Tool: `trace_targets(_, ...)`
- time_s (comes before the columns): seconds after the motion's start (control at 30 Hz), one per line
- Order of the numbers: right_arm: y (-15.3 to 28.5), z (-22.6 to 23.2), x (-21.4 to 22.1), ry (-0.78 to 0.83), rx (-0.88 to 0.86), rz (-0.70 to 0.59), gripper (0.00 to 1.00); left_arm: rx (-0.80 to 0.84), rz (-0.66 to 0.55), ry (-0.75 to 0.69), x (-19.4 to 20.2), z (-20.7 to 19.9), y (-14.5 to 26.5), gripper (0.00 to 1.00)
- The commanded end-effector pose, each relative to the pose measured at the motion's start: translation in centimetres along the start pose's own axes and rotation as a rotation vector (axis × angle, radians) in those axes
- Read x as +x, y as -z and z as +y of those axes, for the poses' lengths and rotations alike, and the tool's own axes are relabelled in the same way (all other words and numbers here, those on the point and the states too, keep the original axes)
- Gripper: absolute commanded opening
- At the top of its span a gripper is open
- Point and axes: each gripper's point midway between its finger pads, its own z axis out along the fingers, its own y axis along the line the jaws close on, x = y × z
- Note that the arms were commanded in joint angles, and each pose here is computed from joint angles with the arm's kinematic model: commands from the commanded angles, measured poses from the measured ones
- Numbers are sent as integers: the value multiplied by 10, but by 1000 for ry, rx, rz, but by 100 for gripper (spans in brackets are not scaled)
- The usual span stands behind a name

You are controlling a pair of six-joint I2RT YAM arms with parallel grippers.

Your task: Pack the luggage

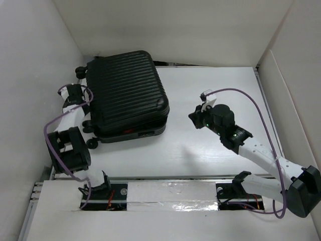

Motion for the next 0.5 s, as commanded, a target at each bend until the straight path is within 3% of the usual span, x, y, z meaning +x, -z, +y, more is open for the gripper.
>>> trace_targets(0.0,1,-19,4,-1,50,7,9,262,53,-75,40,-61,60,28)
trace_targets(0.17,10,-40,25,-21,112,87,24,473,143,-214,131,-104,116,28)
trace_targets(0.2,16,-42,23,-28,124,64,32,531,147,-219,141,-110,131,28)
trace_targets(0.3,26,-49,38,-60,161,47,42,694,243,-250,199,-124,173,28)
trace_targets(0.4,29,-73,54,-131,254,44,45,851,313,-304,246,-135,223,30)
trace_targets(0.47,29,-83,58,-169,280,50,45,893,290,-352,249,-140,253,31)
